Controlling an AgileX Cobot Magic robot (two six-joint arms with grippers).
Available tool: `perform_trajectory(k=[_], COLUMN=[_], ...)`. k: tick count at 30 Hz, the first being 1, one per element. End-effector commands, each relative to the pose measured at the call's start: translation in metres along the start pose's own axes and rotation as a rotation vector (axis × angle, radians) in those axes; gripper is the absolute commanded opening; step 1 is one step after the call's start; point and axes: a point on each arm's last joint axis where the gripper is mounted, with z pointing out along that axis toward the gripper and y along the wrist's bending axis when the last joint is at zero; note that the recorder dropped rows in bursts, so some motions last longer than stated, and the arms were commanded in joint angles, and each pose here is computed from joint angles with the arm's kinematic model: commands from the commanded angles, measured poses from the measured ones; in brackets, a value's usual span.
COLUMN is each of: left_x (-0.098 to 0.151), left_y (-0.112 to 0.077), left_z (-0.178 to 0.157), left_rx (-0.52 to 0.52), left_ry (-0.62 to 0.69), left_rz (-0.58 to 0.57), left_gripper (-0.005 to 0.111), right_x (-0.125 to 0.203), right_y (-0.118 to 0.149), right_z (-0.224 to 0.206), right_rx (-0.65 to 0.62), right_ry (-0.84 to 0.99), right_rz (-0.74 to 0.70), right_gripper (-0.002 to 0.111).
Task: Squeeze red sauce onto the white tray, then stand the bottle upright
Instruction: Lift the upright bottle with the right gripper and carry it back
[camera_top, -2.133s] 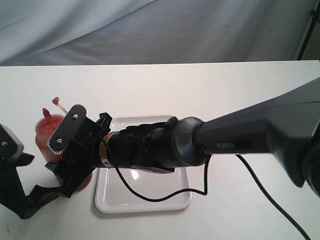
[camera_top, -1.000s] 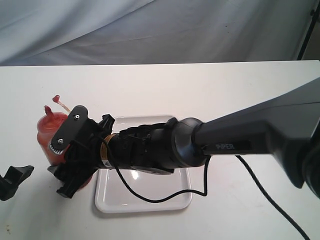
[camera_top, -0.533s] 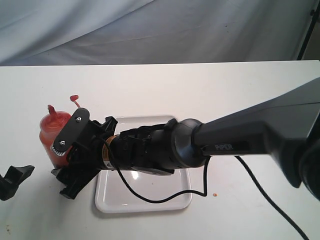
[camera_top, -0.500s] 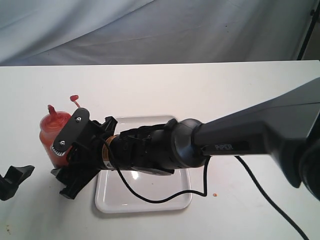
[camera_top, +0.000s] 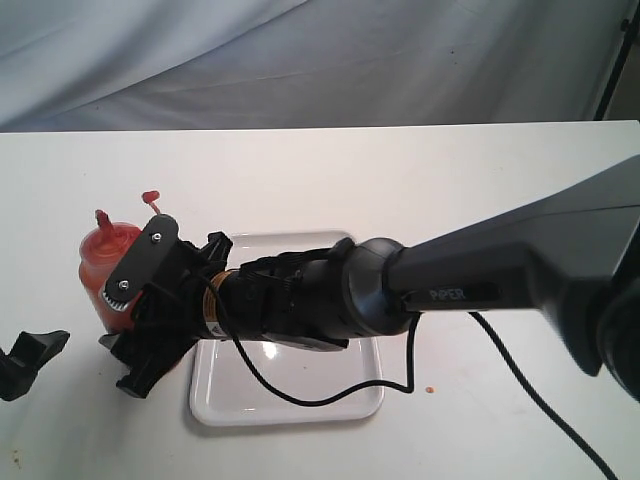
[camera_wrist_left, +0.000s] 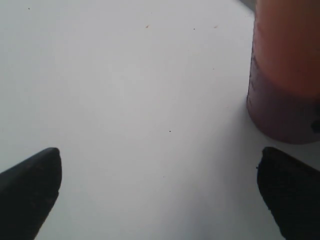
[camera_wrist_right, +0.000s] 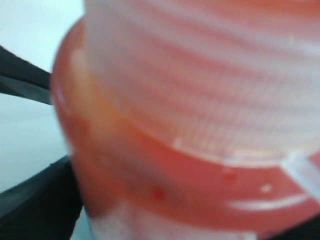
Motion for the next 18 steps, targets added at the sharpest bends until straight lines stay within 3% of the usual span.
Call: perform_trajectory(k=[1,7,10,18], left_x=[-0.0008,-0.0009,-0.0024,-0.0020], left_y=[-0.0017,-0.0019,-0.0031,-0.0028], left_z=[-0.0009,-0.0009,-0.0009,-0.0009], left_rx=[0.006,0.007,0.021,0.018], left_ry=[-0.011,-0.012,-0.028,-0.024], left_rz=[-0.013,-0.013,-0.013,-0.013], left_gripper=[0.105,0.105,0.105,0.105], right_x=[-0.0021,-0.0027,-0.0047,-0.0105], right_y=[0.0001,-0.0023,-0.0018,-0.0092], right_z=[-0.0011,-0.0015,-0.0015,-0.0025], right_rx=[0.002,0.012,0.007,0.078], right_ry=[-0.016,-0.026,-0.049,-0.115], right_rz=[-0.012,-0.027,-0.030,-0.016], right_gripper=[0.058,0.015,0.001,0.000])
